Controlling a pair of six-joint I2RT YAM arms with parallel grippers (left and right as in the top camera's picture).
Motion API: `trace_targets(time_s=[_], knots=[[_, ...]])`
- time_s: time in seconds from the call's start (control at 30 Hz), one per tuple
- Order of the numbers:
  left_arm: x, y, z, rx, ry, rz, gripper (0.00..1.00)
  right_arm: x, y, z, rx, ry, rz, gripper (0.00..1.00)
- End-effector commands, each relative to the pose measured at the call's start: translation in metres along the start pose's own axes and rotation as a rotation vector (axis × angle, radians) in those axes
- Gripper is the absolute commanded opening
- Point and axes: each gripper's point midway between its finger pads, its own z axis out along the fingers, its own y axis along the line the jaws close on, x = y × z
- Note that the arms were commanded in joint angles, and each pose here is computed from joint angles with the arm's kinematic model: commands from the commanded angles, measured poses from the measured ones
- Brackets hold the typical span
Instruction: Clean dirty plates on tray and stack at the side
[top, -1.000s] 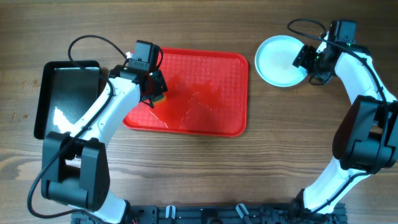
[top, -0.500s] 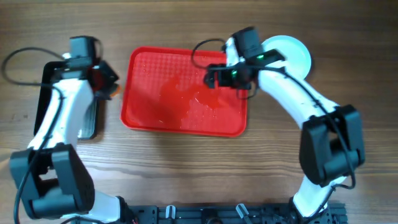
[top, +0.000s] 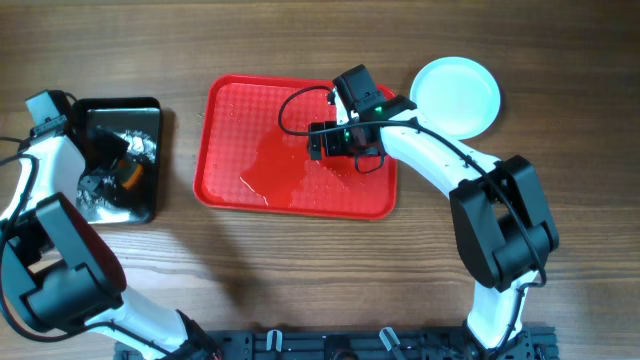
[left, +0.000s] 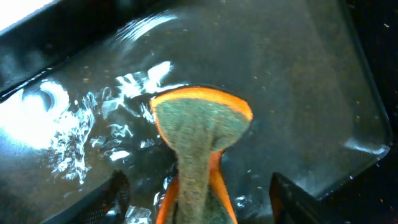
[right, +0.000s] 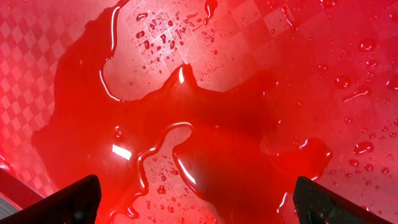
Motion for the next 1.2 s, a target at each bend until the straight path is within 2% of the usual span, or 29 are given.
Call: trace_targets(time_s=[0.0,0.07,0.13,0.2,0.23,0.3,0.43,0.5,0.6,0.83,0.93,1.0,1.1,1.17], knots=[[0.000,-0.003,-0.008,0.025,-0.001,0.002,0.69,0.007,-0.009,0.007,0.029,0.023,0.008,1.00],[-0.005,-0.019,-0.042,0.123,-0.035,0.004,0.69,0.011,-0.010,0.007,0.036,0.038,0.010,1.00],[-0.004,-0.044,-0.102,0.308,-0.071,0.022,0.78,0.011,-0.019,0.004,0.089,0.027,0.071,1.00],[0.017,-0.058,-0.161,0.466,-0.056,0.051,0.88,0.008,-0.029,-0.014,0.164,-0.010,0.132,0.99],[0.026,-0.055,-0.180,0.488,-0.060,0.057,1.00,0.007,-0.029,-0.029,0.196,-0.031,0.138,0.99],[0.043,-0.043,-0.205,0.486,-0.057,0.056,1.00,0.013,-0.019,-0.075,0.264,-0.091,0.126,1.00],[0.048,-0.040,-0.215,0.493,-0.068,0.058,1.00,0.050,0.029,-0.171,0.346,-0.242,-0.057,1.00],[0.048,-0.040,-0.214,0.492,-0.067,0.058,1.00,0.079,0.057,-0.202,0.320,-0.266,-0.220,1.00],[0.048,-0.040,-0.214,0.492,-0.066,0.058,1.00,0.117,0.080,-0.217,0.207,-0.191,-0.328,1.00],[0.048,-0.040,-0.214,0.492,-0.067,0.058,1.00,0.134,0.083,-0.213,0.165,-0.108,-0.332,1.00],[0.048,-0.040,-0.214,0.492,-0.066,0.058,1.00,0.131,0.080,-0.221,0.113,-0.105,-0.283,1.00],[0.048,-0.039,-0.214,0.492,-0.067,0.057,1.00,0.118,0.072,-0.237,0.086,-0.166,-0.239,1.00],[0.048,-0.040,-0.214,0.492,-0.067,0.058,1.00,0.091,0.070,-0.256,0.023,-0.267,-0.372,1.00],[0.048,-0.039,-0.214,0.492,-0.067,0.057,1.00,0.075,0.059,-0.269,-0.041,-0.328,-0.358,1.00]])
